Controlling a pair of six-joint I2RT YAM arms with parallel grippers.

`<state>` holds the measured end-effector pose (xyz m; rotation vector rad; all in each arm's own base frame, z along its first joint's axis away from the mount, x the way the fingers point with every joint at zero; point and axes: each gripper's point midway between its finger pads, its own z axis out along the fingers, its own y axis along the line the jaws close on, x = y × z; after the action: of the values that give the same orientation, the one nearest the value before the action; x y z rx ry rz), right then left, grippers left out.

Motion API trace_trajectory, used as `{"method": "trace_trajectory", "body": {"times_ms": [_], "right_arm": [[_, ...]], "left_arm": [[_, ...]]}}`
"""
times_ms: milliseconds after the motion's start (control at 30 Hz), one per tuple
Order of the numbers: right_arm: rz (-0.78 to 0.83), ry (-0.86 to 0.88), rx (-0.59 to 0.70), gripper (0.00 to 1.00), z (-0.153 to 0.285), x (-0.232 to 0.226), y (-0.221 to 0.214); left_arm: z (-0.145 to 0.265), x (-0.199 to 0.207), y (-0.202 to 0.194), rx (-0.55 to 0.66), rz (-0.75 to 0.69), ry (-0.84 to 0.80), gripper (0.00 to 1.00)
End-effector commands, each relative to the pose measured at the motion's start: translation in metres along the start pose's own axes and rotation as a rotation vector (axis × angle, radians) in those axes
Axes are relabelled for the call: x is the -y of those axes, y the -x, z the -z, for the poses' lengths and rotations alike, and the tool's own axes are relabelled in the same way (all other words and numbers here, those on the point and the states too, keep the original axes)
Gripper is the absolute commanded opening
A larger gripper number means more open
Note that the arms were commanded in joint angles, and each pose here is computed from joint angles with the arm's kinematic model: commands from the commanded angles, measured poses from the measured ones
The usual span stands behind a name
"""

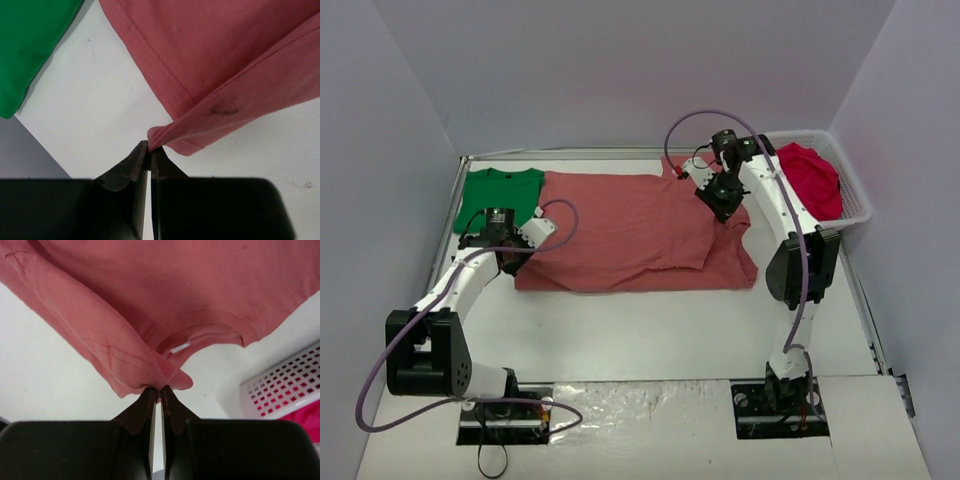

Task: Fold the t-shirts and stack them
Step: Fold the flattened tshirt in 1/3 of the way

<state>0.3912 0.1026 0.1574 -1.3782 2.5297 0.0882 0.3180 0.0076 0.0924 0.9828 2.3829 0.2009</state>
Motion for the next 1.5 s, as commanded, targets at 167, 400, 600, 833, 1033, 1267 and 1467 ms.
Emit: {"method": "trace_trajectory", "body": {"times_ms": [167,400,600,833,1033,1267,1467], "right_arm": [[-0.009,0.071,-0.125,0.00,-0.061,0.030,0.001],[-0.048,0.026,-0.155,0.15,-0.109,0.056,0.004],[-0.094,-0.008,-0.112,0.41,-0.108,0.066,0.005],[-0.133,-0.104,0.030,0.52,-0.063,0.071,0.021],[-0.140,-0.130,0.109,0.55,-0.034,0.059,0.024],[-0.162,0.071,0.098,0.50,-0.041,-0.010,-0.011],[-0.225,0.236,0.098,0.49,-0.061,-0.041,-0.029]], "left_arm": [[-0.032,-0.034,0.023,-0.009,-0.006,0.031,0.06],[-0.072,-0.056,0.018,-0.104,0.010,0.085,0.29],[-0.044,-0.071,0.026,-0.090,0.024,0.184,0.35],[0.001,-0.070,0.023,-0.061,0.035,0.254,0.37],[0.033,-0.061,0.020,-0.021,0.084,0.274,0.39],[0.060,-0.034,0.016,0.052,0.155,0.206,0.39],[0.067,-0.019,0.015,0.091,0.204,0.174,0.42]]}}
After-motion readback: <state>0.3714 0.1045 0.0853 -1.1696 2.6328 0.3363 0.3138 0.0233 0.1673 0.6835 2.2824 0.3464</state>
